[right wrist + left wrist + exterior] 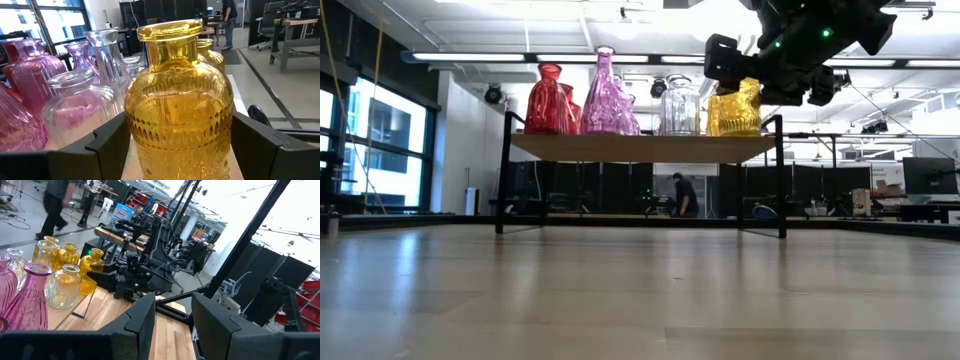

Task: Sort vases onto shelf
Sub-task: Put the yellow vase on the shelf aligned with the other yellow vases

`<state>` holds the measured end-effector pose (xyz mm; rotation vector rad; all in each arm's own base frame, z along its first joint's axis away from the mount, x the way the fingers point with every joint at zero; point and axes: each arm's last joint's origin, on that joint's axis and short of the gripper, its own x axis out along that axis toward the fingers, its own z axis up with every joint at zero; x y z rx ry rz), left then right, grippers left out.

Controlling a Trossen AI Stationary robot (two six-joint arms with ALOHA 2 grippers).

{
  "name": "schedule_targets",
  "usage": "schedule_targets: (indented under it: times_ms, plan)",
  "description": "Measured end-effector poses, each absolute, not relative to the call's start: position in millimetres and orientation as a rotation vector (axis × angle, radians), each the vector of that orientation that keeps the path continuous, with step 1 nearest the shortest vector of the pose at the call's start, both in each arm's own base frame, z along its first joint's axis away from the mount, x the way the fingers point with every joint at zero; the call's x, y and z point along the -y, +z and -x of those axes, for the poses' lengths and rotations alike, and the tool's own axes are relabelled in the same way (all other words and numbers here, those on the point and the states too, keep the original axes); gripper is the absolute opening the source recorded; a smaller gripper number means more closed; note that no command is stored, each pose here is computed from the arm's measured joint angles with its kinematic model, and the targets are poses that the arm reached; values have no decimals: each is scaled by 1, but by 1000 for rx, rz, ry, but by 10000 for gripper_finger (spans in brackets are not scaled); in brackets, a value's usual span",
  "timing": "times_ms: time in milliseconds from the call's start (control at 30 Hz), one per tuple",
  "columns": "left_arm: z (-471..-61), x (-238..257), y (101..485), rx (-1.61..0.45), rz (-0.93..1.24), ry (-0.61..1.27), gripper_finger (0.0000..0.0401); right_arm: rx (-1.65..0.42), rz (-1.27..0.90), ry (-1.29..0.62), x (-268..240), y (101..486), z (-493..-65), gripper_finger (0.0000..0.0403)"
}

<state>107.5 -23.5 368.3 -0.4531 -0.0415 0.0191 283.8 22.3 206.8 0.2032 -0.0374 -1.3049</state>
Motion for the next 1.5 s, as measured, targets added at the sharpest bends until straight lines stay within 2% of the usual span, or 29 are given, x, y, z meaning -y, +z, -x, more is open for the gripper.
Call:
schedule_targets:
  times_ms: [1200,1500]
  plan:
    - [-108,23,368,42,454,19,119,-18,-195,-1321,-7,206,-286,276]
    - [-108,23,368,41,455,19,119,-47,-190,-1275,-4,211,-293,276]
